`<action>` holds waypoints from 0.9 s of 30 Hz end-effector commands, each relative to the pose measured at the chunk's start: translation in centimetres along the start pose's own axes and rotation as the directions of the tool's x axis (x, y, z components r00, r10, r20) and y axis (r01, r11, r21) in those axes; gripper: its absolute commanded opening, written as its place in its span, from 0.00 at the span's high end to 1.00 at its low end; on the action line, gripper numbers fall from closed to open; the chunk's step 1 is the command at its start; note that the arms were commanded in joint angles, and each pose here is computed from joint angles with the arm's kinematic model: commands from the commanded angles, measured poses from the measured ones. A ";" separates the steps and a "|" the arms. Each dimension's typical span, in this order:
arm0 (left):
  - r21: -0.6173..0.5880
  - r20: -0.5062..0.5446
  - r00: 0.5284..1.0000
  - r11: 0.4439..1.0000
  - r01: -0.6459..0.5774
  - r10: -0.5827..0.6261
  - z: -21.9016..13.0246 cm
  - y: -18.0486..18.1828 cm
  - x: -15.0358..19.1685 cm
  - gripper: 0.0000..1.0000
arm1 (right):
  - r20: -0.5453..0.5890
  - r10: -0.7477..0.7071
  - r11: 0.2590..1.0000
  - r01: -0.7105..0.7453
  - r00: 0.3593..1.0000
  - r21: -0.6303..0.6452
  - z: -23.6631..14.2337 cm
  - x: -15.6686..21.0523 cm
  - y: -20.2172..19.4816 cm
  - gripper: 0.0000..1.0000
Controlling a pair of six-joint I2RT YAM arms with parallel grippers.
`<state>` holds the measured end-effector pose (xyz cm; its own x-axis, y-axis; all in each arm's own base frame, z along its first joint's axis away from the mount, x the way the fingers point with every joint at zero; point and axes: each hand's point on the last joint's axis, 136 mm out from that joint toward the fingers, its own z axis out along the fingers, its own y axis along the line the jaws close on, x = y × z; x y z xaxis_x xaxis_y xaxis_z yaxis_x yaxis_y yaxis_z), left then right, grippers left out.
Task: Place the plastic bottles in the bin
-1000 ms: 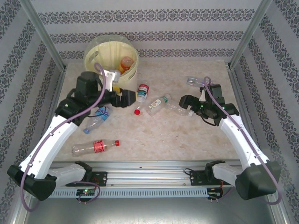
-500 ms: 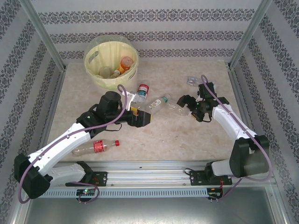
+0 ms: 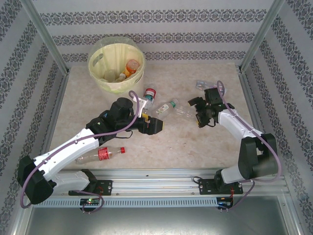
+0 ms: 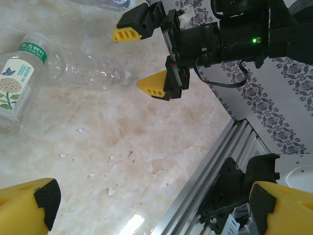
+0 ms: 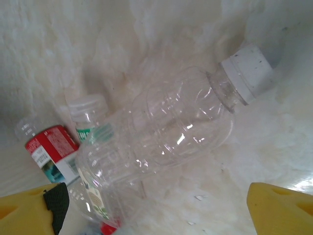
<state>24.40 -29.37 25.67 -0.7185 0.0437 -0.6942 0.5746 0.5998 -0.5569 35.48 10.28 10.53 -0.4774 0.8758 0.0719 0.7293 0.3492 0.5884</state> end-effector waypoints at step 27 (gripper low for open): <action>0.029 0.019 1.000 0.999 0.022 -0.023 1.3 -0.9 0.6 0.00 | 0.056 0.406 0.914 -0.406 0.912 -0.012 8.3 -0.9 -3.1 0.13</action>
<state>24.01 -30.17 24.82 -0.7321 0.0291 -0.6806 0.5591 0.5966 -0.5758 37.21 11.17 3.40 -0.1446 0.9537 0.2635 0.8595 -0.0109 0.5111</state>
